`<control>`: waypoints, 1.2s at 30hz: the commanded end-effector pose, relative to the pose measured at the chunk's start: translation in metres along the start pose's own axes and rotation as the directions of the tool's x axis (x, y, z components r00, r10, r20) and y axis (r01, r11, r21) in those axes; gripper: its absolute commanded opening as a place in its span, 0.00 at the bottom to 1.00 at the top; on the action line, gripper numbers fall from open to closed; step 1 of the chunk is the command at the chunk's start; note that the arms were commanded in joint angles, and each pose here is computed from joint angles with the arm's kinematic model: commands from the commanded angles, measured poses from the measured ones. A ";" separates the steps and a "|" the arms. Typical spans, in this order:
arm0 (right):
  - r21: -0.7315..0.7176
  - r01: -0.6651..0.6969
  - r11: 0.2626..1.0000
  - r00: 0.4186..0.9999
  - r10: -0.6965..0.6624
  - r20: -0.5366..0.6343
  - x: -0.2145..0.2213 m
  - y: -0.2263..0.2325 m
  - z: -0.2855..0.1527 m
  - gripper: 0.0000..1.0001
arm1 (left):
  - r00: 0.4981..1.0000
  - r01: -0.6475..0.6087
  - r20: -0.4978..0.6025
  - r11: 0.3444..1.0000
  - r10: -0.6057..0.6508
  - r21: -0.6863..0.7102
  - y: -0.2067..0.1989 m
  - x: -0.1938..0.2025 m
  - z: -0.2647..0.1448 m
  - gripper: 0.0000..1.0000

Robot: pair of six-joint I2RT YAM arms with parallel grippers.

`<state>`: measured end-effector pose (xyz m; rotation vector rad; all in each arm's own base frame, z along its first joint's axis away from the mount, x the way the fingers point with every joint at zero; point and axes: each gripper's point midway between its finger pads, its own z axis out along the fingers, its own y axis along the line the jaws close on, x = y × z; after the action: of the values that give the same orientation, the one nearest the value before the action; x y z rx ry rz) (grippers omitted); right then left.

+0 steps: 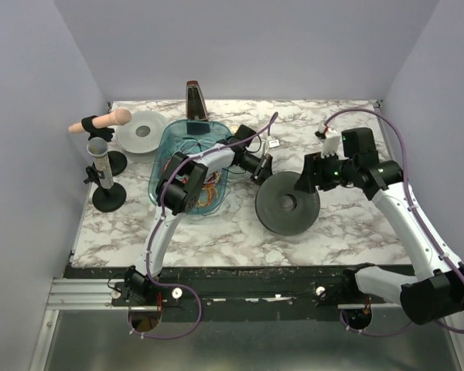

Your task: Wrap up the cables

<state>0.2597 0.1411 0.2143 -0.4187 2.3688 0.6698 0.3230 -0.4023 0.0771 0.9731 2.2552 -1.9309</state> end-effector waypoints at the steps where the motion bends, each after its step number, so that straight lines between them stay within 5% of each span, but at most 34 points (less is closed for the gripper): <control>1: -0.002 0.013 1.000 0.999 -0.013 0.042 -0.004 0.016 0.019 0.71 | 0.997 -0.077 0.018 0.986 0.080 -0.150 0.039 -0.012 0.001 0.09; 8: 0.041 -0.037 0.998 0.998 0.039 -0.054 0.025 -0.003 0.052 0.67 | 0.992 -0.121 -0.004 0.949 0.125 -0.292 0.064 -0.021 -0.007 0.29; 16: -0.031 -0.070 0.997 0.997 0.070 -0.012 0.017 0.003 0.086 0.53 | 0.976 -0.198 0.018 0.917 0.217 -0.347 0.066 -0.042 -0.011 0.35; 26: 0.062 -0.114 0.992 0.981 0.122 -0.153 0.058 -0.020 0.109 0.48 | 0.930 -0.276 0.088 0.835 0.357 -0.477 0.059 -0.083 -0.026 0.61; 36: 0.072 -0.106 0.992 0.983 0.116 -0.141 0.049 -0.020 0.109 0.47 | 0.914 -0.235 0.167 0.820 0.369 -0.522 0.060 -0.110 -0.039 0.63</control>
<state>0.2792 0.1779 0.0949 -0.3228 2.5803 0.6485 0.4304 -0.4127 0.0516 0.9303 2.1820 -1.2251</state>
